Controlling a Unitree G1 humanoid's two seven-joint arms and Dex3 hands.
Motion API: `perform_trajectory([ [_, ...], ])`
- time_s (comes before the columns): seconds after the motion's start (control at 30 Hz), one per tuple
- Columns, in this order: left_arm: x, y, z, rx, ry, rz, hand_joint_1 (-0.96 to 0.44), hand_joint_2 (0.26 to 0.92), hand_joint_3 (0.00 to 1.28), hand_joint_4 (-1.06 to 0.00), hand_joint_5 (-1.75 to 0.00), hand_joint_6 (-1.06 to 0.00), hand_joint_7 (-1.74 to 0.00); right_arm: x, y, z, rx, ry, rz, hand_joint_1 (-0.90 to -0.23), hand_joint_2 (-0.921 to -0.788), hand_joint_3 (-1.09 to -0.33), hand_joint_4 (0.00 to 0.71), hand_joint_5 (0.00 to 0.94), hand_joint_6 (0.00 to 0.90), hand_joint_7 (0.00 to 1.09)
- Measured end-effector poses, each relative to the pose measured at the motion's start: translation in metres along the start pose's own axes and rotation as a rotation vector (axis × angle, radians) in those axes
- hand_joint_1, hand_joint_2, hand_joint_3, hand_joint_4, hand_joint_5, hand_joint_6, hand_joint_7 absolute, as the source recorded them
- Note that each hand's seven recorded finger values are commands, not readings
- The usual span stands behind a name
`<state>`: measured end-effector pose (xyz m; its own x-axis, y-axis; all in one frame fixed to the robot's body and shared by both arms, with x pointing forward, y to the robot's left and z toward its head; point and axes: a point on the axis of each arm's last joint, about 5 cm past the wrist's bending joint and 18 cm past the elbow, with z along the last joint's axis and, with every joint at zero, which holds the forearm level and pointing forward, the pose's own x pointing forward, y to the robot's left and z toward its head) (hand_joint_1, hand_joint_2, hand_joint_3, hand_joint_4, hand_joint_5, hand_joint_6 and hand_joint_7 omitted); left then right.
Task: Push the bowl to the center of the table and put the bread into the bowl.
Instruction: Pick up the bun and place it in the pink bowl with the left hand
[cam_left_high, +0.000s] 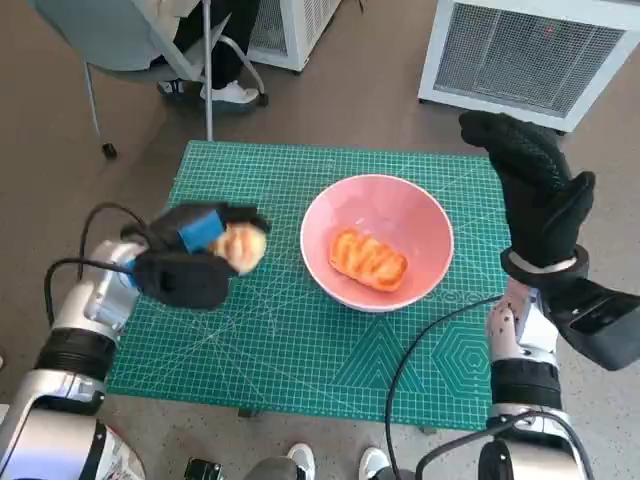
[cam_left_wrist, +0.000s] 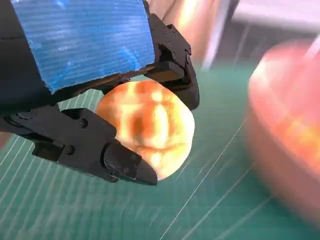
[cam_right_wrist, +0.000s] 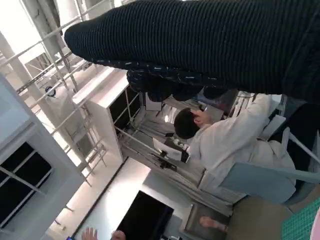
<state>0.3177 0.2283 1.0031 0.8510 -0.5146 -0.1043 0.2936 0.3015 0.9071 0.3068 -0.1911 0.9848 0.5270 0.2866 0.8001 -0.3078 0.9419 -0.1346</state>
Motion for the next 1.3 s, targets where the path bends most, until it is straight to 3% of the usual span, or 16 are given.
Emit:
perform_trajectory([
  [0.23,0.013,0.03,0.033,0.026,-0.162,0.191,0.0,0.92,0.05,-0.67,-1.29,-0.71,-0.96,0.0019,0.0,0.0,0.001,-0.001,0.002,-0.613,-0.921,-0.707,0.348,0.0,0.347,0.04],
  [0.43,0.034,0.04,0.065,0.034,-0.294,0.283,0.0,0.92,0.04,-0.7,-1.21,-0.68,-1.05,0.0024,0.001,-0.001,-0.001,-0.004,0.003,-0.609,-0.921,-0.709,0.35,0.002,0.347,0.04],
  [0.63,0.055,0.035,0.082,0.039,-0.359,0.237,0.0,0.92,0.08,-0.67,-1.15,-0.62,-1.2,0.0023,0.001,-0.001,-0.002,-0.006,0.003,-0.607,-0.921,-0.709,0.353,0.002,0.348,0.04],
  [0.67,0.065,0.026,0.087,0.041,-0.362,0.173,0.0,0.92,0.08,-0.67,-1.15,-0.62,-1.2,0.0022,0.001,-0.001,-0.003,-0.006,0.003,-0.607,-0.921,-0.71,0.352,0.002,0.348,0.04],
  [0.8,0.077,0.018,0.09,0.003,-0.345,0.121,0.0,0.92,0.11,-0.67,-1.16,-0.56,-1.25,0.0009,-0.002,0.001,-0.011,-0.007,0.0,-0.607,-0.921,-0.711,0.352,0.001,0.348,0.04],
  [0.87,0.084,0.012,0.092,-0.032,-0.332,0.082,0.0,0.921,0.24,-0.56,-1.3,-0.37,-1.42,0.0015,-0.001,0.001,-0.011,-0.012,0.002,-0.61,-0.921,-0.711,0.352,0.001,0.347,0.04],
  [0.9,0.086,0.009,0.093,-0.049,-0.324,0.056,-0.03,0.907,0.24,-0.48,-1.2,-0.31,-1.3,0.0019,-0.001,0.001,-0.011,-0.015,0.003,-0.611,-0.921,-0.71,0.352,0.001,0.348,0.04],
  [0.97,0.091,0.002,0.094,-0.075,-0.308,-0.001,-0.12,0.907,0.19,-0.35,-0.68,-0.19,-0.86,0.0028,-0.001,0.002,-0.011,-0.021,0.006,-0.611,-0.921,-0.71,0.352,0.001,0.348,0.04],
  [1.0,0.093,-0.001,0.095,-0.084,-0.297,-0.03,-0.13,0.91,0.18,-0.33,-0.57,-0.17,-0.78,0.0032,0.0,0.002,-0.012,-0.024,0.007,-0.611,-0.921,-0.71,0.352,0.001,0.348,0.04],
  [1.07,0.096,-0.007,0.096,-0.099,-0.267,-0.101,-0.21,0.917,0.13,-0.2,-0.25,-0.07,-0.56,0.0035,-0.001,0.003,-0.014,-0.028,0.007,-0.611,-0.921,-0.71,0.349,0.0,0.348,0.04],
  [1.17,0.098,-0.014,0.095,-0.106,-0.23,-0.188,-0.29,0.92,0.1,-0.11,-0.08,-0.02,-0.44,0.0034,-0.001,0.004,-0.016,-0.032,0.007,-0.611,-0.921,-0.711,0.344,0.0,0.347,0.04],
  [1.3,0.1,-0.017,0.095,-0.094,-0.216,-0.233,-0.34,0.921,0.08,-0.04,-0.02,0.0,-0.37,0.001,-0.001,0.004,-0.021,-0.029,0.002,-0.61,-0.921,-0.711,0.341,0.0,0.348,0.04],
])
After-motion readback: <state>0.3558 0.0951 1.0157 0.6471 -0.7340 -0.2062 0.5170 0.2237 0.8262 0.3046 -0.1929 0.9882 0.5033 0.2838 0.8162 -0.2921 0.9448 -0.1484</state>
